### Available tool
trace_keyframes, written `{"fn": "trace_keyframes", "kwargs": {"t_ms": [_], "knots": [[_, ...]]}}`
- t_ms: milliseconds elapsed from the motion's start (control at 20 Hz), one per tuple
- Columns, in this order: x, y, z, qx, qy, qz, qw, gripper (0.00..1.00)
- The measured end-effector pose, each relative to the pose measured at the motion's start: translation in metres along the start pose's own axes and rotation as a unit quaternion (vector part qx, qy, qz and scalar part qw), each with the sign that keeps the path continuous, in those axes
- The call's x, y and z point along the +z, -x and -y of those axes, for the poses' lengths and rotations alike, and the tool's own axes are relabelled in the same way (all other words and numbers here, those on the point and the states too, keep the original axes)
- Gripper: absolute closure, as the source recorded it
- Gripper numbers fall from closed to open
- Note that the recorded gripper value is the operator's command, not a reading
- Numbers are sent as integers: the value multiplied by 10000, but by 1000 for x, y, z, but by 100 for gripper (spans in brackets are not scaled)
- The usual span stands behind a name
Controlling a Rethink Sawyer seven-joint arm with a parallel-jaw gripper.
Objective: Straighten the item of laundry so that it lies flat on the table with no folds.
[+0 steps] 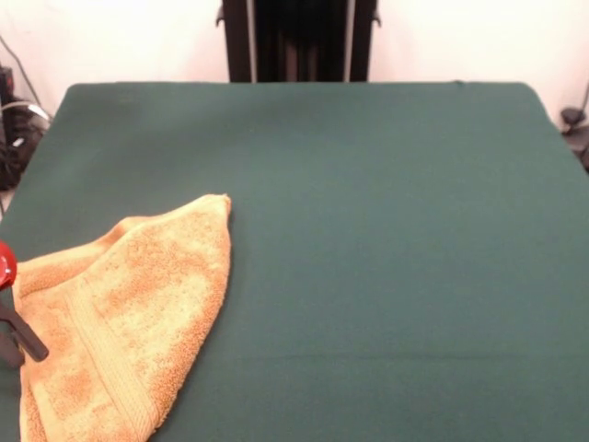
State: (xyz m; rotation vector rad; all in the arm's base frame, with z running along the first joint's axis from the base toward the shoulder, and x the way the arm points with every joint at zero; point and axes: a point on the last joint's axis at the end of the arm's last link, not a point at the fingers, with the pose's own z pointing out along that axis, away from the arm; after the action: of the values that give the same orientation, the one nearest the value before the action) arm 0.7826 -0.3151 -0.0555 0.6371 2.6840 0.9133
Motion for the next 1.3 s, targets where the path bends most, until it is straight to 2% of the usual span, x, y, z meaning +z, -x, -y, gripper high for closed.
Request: {"fn": "trace_keyframes", "kwargs": {"t_ms": [550,600,700,1050,1300], "knots": [[1,2,3,-115,85,68,9999,0],[2,3,3,-148,89,79,9998,100],[9,-2,10,-278,96,62,9995,100],[8,0,11,-620,116,89,9980,100],[8,0,11,-639,122,92,9978,100]]}}
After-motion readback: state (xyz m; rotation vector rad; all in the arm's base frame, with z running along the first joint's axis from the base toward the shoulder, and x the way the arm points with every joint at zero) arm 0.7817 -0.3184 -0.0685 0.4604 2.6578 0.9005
